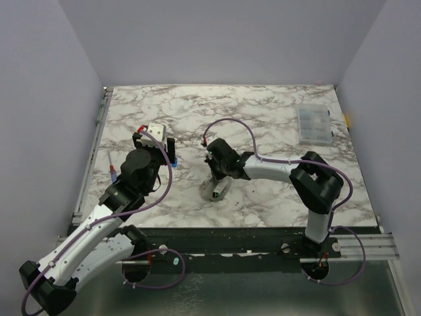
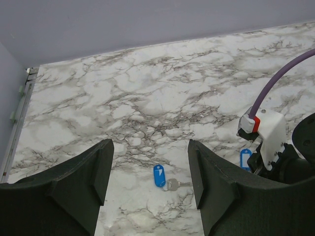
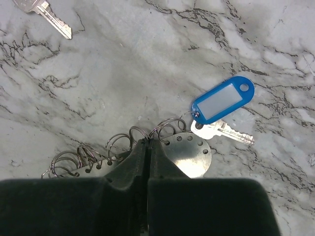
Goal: Put the keys on the keyring
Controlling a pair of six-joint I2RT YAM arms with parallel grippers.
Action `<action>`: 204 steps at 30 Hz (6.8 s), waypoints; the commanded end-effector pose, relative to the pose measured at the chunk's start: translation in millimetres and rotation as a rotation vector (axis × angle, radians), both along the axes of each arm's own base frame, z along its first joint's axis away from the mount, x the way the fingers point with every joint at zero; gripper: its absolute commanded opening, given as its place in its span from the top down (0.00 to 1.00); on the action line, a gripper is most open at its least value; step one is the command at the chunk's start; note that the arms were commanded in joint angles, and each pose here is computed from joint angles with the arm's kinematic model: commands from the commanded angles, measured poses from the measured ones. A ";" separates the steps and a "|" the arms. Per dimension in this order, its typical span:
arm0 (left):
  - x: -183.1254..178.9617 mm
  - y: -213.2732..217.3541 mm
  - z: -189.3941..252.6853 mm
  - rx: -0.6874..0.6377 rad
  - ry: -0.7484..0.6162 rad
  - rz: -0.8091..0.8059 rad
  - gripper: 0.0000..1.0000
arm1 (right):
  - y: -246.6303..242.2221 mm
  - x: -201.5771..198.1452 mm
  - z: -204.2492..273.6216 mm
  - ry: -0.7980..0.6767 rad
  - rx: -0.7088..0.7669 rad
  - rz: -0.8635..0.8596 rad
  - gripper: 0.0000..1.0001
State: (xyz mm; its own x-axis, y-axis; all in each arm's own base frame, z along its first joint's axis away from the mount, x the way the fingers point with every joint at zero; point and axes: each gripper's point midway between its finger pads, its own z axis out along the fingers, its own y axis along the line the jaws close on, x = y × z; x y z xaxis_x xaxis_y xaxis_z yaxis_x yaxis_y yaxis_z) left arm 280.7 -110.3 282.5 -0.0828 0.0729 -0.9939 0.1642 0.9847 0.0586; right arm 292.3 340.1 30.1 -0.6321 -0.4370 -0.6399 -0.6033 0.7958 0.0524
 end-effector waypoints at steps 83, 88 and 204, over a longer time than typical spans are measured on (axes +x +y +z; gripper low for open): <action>-54.0 -114.5 -10.3 -0.048 0.039 -0.738 0.47 | -0.4 -102.7 238.1 -0.370 0.642 0.463 0.99; -9.9 -55.8 -9.1 -0.025 0.022 -0.317 0.39 | -4.6 -66.2 170.3 -0.230 0.410 0.264 0.64; -123.8 -148.3 -202.0 0.437 0.745 -0.423 0.64 | -134.4 -21.1 56.7 0.043 0.233 -0.539 0.25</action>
State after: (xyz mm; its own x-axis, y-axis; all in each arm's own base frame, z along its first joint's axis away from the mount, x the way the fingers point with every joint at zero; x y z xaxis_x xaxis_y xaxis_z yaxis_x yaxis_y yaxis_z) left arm 141.5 -262.8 66.4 -0.5944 0.5512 -0.5856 0.6629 0.7480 0.0312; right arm 273.9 204.4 84.4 -0.7616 0.0879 -0.6421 -0.0980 0.9637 0.2482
